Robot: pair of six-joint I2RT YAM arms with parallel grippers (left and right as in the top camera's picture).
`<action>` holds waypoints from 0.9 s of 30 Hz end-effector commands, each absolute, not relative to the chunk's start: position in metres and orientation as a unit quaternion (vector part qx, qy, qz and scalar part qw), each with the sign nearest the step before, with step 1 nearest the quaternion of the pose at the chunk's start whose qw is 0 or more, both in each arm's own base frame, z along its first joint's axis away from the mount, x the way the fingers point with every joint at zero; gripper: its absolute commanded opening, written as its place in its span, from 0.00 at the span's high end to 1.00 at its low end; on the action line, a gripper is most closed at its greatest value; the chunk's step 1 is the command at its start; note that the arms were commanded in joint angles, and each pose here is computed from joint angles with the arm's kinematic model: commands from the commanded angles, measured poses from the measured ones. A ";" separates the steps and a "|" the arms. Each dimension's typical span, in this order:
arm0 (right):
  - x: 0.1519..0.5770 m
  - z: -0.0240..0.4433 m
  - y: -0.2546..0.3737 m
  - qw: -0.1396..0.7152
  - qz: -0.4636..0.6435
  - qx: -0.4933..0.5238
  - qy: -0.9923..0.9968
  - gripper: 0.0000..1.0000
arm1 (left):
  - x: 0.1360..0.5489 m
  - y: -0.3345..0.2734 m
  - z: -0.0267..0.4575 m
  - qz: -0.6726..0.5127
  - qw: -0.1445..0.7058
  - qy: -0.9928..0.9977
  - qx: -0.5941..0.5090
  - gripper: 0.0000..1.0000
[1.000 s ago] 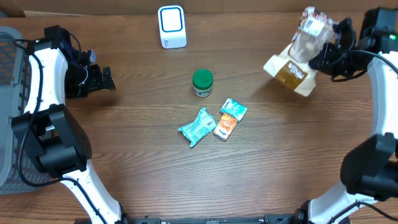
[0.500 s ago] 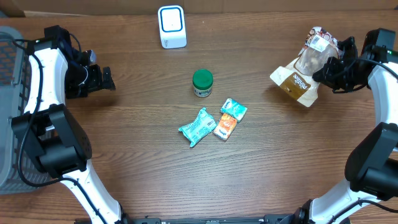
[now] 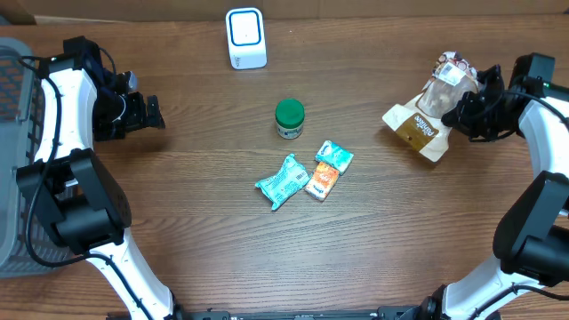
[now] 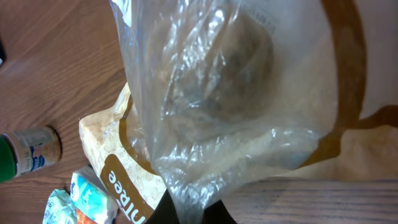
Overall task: Scan the item barcode
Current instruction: 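Lower the bread bag onto the table and open the right gripper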
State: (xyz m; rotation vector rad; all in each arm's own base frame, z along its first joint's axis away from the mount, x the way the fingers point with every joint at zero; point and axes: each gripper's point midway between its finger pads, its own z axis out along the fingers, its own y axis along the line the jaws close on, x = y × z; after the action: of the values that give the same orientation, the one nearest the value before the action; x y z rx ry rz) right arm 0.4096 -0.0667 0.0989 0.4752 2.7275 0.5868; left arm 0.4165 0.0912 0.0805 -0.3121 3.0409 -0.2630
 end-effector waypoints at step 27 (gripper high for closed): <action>0.411 0.077 -0.108 0.166 0.153 0.332 0.916 0.96 | 0.419 0.091 0.088 -0.084 0.047 0.990 -0.099 0.00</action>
State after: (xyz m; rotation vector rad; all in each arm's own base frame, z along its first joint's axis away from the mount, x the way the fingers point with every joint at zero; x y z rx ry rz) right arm 0.4133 -0.0955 0.0759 0.8588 2.6401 0.4788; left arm 0.4166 0.0912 0.0805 -0.3120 3.0406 -0.2628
